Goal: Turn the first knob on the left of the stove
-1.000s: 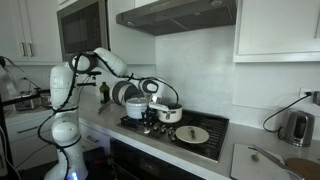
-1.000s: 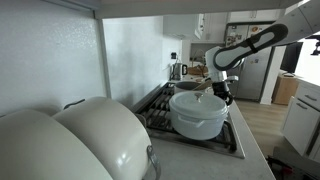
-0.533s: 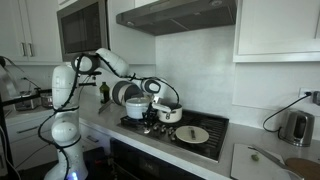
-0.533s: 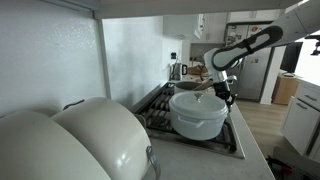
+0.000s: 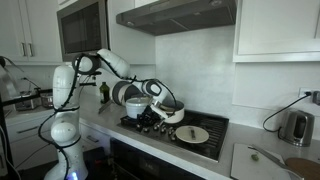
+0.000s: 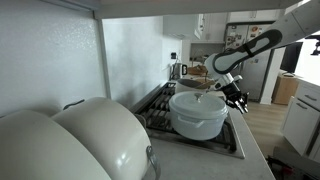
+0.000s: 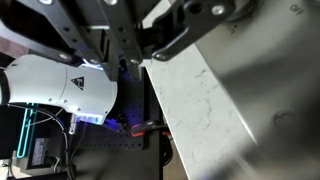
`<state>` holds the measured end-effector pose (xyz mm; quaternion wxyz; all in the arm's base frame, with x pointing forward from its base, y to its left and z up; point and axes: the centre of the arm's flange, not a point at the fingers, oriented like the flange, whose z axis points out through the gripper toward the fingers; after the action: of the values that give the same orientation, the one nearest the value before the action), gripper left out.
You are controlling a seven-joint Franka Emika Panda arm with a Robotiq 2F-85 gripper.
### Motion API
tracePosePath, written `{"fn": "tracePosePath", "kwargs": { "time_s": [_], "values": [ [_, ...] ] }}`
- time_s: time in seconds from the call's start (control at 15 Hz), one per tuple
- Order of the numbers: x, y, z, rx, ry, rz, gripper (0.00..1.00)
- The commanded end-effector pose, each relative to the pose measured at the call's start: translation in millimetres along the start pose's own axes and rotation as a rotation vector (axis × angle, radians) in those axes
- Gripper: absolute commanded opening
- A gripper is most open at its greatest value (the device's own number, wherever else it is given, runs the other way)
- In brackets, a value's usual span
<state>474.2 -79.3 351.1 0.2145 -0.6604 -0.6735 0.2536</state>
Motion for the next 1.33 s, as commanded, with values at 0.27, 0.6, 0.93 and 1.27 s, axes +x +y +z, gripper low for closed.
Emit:
{"fn": "tracePosePath", "kwargs": {
  "time_s": [0.27, 0.6, 0.93, 1.27],
  "values": [
    [8.5, 4.0, -24.3, 0.059, -0.051, 0.050, 0.05],
    [30.4, -5.1, -74.4, 0.066, -0.076, 0.176, 0.05],
    [47.5, -23.1, -117.8, 0.068, -0.087, 0.256, 0.05],
    [54.5, -45.8, -153.8, 0.025, -0.030, 0.395, 0.05]
  ]
}}
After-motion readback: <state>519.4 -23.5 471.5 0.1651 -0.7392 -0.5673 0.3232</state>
